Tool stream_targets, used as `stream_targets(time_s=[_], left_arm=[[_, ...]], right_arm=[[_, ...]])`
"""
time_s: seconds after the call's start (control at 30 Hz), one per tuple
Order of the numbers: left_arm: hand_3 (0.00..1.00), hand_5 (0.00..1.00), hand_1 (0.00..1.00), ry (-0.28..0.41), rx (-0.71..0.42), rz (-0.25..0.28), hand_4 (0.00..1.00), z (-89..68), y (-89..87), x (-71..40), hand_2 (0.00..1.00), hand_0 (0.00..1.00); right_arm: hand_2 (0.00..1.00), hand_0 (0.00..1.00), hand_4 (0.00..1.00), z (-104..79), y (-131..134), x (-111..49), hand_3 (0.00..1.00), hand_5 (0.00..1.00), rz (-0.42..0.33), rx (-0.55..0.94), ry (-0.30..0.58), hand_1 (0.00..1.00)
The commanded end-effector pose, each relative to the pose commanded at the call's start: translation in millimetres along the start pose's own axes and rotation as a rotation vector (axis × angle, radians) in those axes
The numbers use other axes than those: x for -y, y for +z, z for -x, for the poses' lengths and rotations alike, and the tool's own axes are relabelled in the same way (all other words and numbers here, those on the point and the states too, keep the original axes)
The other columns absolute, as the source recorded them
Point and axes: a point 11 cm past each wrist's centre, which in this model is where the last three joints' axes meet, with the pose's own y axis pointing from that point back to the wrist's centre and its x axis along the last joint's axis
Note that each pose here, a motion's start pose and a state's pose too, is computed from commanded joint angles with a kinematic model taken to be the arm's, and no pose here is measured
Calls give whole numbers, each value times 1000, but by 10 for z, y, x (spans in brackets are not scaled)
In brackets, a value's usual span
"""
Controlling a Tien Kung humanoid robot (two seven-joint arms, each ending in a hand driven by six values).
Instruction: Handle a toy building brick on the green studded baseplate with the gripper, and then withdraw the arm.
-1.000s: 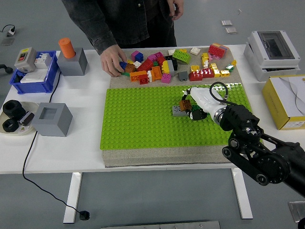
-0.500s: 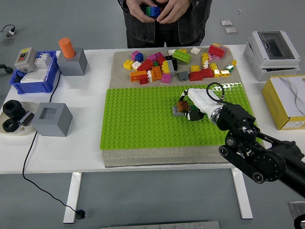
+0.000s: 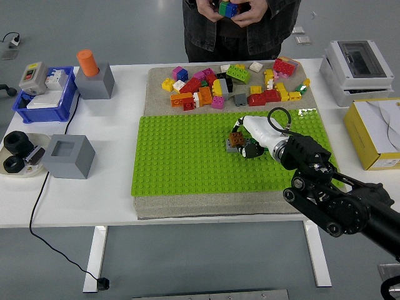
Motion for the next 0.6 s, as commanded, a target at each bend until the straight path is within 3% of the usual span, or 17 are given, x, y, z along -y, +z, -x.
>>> stream_targets(time_s=[0.6], left_arm=[[630, 244, 640, -2, -6, 5, 692, 15, 28, -3, 616, 656]], right_arm=[[832, 766, 644, 21, -13, 52, 594, 94, 8, 3, -6, 790]])
